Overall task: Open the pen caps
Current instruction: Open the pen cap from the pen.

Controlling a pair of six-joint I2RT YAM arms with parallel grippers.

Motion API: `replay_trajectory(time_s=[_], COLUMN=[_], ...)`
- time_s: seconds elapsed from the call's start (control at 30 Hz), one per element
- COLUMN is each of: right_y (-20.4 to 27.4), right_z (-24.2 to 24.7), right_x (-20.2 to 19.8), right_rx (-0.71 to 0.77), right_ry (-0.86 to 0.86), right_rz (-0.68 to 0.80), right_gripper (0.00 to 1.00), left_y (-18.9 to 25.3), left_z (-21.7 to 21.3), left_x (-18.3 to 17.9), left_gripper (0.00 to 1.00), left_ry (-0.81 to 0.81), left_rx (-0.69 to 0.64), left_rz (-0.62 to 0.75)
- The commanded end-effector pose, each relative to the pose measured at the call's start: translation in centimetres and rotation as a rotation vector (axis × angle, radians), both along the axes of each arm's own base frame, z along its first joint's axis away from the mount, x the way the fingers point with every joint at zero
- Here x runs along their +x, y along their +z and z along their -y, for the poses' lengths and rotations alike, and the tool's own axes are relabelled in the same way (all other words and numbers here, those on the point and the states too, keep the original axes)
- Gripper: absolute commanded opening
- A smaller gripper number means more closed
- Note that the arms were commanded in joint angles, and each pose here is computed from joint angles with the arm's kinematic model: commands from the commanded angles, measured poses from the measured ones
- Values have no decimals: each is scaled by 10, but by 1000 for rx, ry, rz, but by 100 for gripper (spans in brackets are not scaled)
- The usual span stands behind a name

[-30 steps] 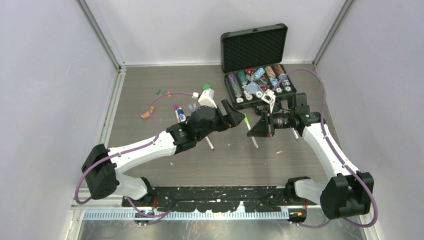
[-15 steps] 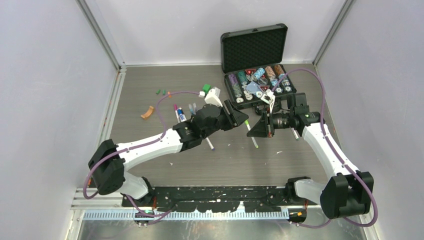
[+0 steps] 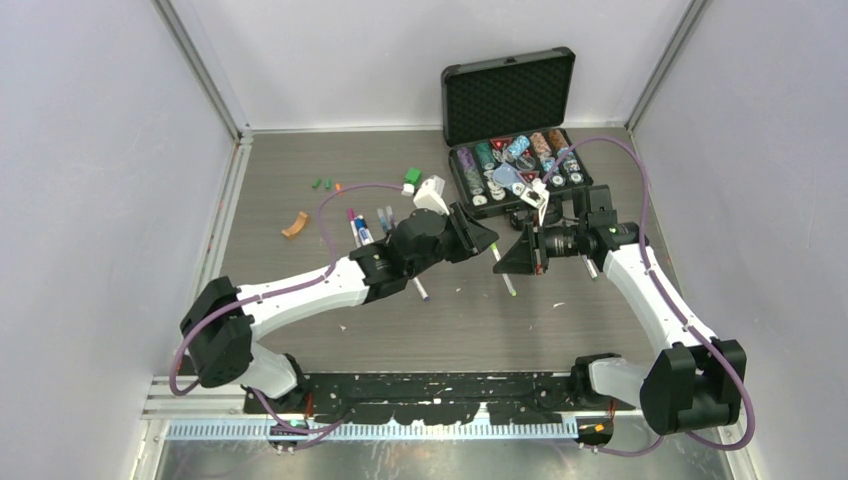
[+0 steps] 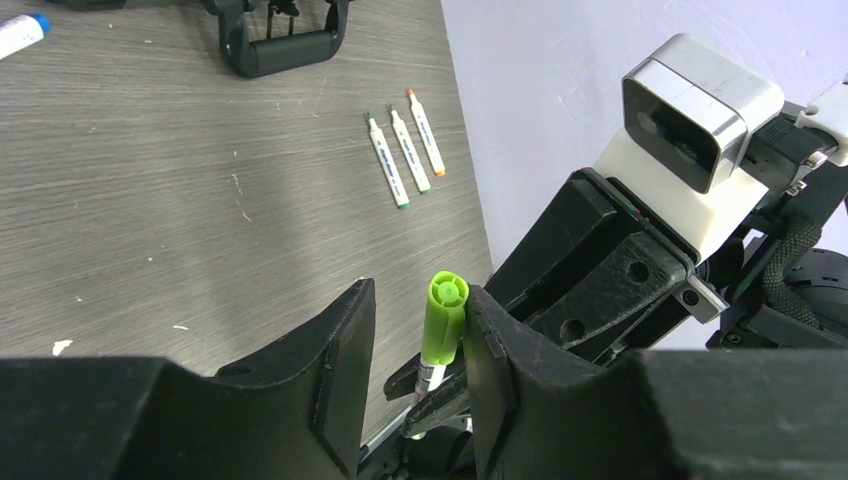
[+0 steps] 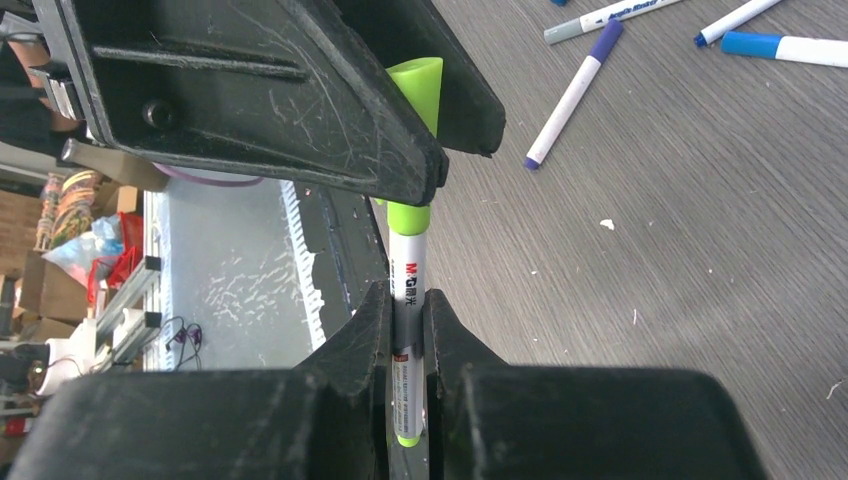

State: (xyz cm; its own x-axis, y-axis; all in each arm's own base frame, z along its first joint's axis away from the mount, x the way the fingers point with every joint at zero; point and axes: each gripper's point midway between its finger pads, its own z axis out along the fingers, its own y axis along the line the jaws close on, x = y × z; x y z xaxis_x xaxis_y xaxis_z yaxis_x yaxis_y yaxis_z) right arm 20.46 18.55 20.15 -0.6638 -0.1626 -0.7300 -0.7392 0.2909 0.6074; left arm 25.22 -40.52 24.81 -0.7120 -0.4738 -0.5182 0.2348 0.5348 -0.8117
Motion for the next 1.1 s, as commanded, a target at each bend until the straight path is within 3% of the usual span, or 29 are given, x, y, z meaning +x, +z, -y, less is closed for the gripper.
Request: replay_trajectory(time_s=[0.0, 0.33, 0.57, 0.77, 1.07], right_y=[14, 13, 13, 10, -12], right_z=[-3, -3, -3, -2, -3], right_x=[6, 5, 5, 4, -2], right_rx=[13, 14, 14, 3, -168], right_ry=[17, 19, 19, 20, 79], right_rz=[60, 56, 52, 54, 83], right_gripper=[0, 0, 0, 0, 0], left_y=[21, 25, 28, 37, 91], left_z=[10, 11, 11, -7, -97], left_x=[4, 8, 6, 15, 82], left_gripper=[39, 30, 0, 0, 0], left_ry=[7, 19, 11, 77, 319], left_rx=[-60, -75, -92, -123, -216], left_rz=[24, 46, 49, 70, 205])
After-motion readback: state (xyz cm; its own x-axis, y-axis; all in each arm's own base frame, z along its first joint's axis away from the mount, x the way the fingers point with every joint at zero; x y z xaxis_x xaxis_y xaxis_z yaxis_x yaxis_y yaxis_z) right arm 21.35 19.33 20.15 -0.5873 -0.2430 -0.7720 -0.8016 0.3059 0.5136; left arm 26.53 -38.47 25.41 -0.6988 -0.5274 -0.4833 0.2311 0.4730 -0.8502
